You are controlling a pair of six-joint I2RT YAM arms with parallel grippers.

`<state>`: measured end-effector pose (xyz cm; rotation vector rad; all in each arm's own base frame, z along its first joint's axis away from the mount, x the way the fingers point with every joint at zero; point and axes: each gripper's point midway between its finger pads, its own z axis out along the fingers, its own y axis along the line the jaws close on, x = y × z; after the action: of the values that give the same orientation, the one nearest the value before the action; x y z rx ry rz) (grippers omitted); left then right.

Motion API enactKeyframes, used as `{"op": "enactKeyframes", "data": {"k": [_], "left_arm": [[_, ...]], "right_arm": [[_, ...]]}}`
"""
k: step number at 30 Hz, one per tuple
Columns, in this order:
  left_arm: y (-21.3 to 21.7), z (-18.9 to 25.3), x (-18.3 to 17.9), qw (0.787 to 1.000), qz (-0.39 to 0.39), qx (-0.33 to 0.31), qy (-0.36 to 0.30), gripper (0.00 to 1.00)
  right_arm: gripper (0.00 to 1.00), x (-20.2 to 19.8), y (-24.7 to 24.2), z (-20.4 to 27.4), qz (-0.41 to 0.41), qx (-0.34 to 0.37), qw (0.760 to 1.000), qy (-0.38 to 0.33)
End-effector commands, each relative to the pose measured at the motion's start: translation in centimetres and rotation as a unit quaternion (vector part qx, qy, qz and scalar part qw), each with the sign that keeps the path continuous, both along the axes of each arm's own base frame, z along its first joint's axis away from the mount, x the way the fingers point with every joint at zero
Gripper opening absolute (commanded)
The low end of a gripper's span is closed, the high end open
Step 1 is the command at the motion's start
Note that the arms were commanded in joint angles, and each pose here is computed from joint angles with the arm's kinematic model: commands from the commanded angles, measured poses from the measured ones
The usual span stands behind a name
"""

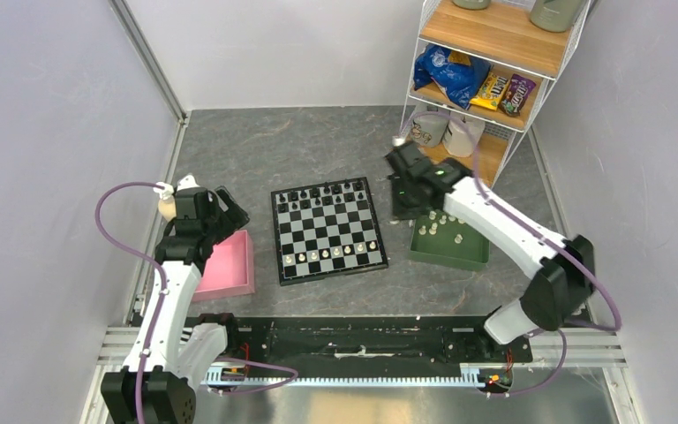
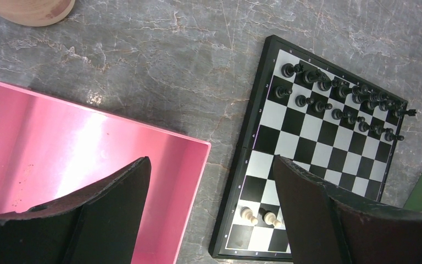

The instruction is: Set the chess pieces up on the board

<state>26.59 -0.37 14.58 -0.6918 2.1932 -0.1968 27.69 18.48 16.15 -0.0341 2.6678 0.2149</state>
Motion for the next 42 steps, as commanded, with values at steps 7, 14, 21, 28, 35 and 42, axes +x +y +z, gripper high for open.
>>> {"op": "enactKeyframes", "data": {"k": [7, 14, 21, 28, 35, 42], "left_arm": [[2.0, 1.7, -0.6, 0.998, 0.053, 0.029, -0.03, 0.89], [3.2, 2.2, -1.2, 0.994, 0.09, 0.04, -0.036, 0.9], [3.9, 2.6, -1.6, 0.992, 0.114, 0.046, -0.039, 0.9], [4.1, 2.9, -1.9, 0.99, 0.122, 0.047, -0.045, 0.9], [4.0, 2.9, -2.0, 0.991, 0.119, 0.046, -0.047, 0.9], [3.8, 2.8, -1.9, 0.992, 0.114, 0.043, -0.046, 0.9]], "right_arm": [[0.17, -5.3, 18.8, -2.9, 0.191, 0.012, 0.981, 0.01], [0.17, -7.9, 24.9, -5.1, 0.264, 0.013, 0.964, 0.024], [0.18, -8.5, 27.5, -7.6, 0.284, 0.007, 0.958, 0.035], [0.18, -8.0, 28.5, -9.1, 0.283, -0.006, 0.958, 0.041], [0.19, -7.7, 28.8, -9.6, 0.286, -0.013, 0.957, 0.041], [0.2, -7.9, 29.1, -10.2, 0.289, -0.011, 0.956, 0.049]]}}
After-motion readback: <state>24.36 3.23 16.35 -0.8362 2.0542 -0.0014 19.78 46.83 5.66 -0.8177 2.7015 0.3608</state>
